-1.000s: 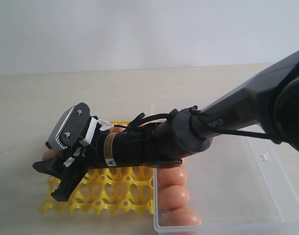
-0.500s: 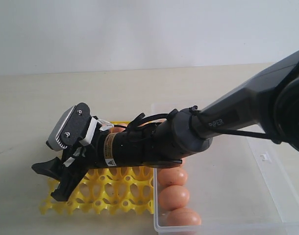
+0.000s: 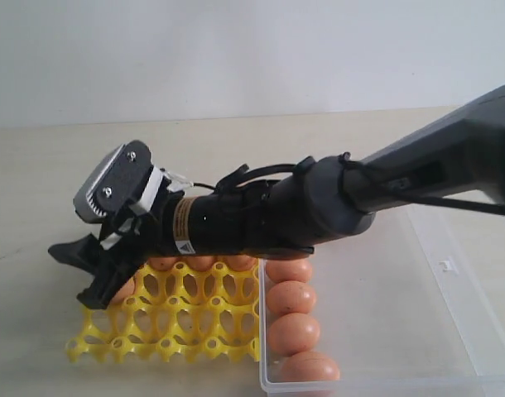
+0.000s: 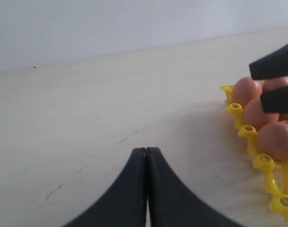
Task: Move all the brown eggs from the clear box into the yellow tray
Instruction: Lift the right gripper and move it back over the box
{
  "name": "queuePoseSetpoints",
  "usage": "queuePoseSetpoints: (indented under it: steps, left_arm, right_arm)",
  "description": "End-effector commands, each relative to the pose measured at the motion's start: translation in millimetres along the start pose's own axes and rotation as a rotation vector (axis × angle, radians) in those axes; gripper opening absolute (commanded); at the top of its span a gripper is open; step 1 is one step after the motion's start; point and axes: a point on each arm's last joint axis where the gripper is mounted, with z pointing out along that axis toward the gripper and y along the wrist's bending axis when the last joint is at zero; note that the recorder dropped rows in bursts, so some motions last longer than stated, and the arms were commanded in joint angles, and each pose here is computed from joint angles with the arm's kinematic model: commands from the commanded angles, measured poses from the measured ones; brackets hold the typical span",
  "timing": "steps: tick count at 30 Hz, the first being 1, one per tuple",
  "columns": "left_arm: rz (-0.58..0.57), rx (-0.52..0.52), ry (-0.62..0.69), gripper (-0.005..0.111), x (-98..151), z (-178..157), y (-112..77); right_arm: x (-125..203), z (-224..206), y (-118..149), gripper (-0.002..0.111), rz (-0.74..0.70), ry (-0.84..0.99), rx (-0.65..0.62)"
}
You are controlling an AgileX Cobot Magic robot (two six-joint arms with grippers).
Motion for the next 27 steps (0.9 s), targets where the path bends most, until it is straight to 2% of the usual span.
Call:
queuePoseSetpoints:
  steps: [1,3,6,12,14,18,19,21,23,25,27]
  left_arm:
    - [-0.005,0.008,-0.014,0.000,-2,0,-0.4]
    - [-0.005,0.008,-0.014,0.000,-2,0,-0.4]
    - [-0.005,0.008,-0.014,0.000,-2,0,-0.4]
    - [-0.005,0.008,-0.014,0.000,-2,0,-0.4]
    - [-0.005,0.008,-0.014,0.000,-2,0,-0.4]
    - [-0.005,0.008,-0.014,0.000,-2,0,-0.4]
    - [-0.005,0.008,-0.014,0.000,-2,0,-0.4]
    - [-0.005,0.008,-0.014,0.000,-2,0,-0.4]
    - [-0.005,0.008,-0.014,0.000,-2,0,-0.4]
    - [-0.005,0.008,-0.014,0.000,-2,0,-0.4]
    - [-0.005,0.008,-0.014,0.000,-2,0,-0.4]
  right_arm:
    - [-34,-24,-19,0.055,0.123,0.028,0.116]
    - [-46,-35,-27,0.051,0.244,0.051,0.187]
    - [-62,-56,-35,0.037,0.373,0.098,0.307]
    - [-88,-115,-46,0.005,0.387,0.153,0.528]
    - [-88,-137,-49,0.000,0.415,0.200,0.616]
    - [-76,-175,-55,0.000,0.383,0.434,0.745]
    - [-69,-191,-59,0.000,0.424,0.550,0.770]
    - [-59,-210,-66,0.000,0.541,0.665,0.790]
    - [-52,-219,-74,0.002,0.653,0.740,0.742]
    - [-48,-221,-85,0.011,0.759,0.788,0.693]
    - [-41,-219,-101,0.029,0.825,0.813,0.697]
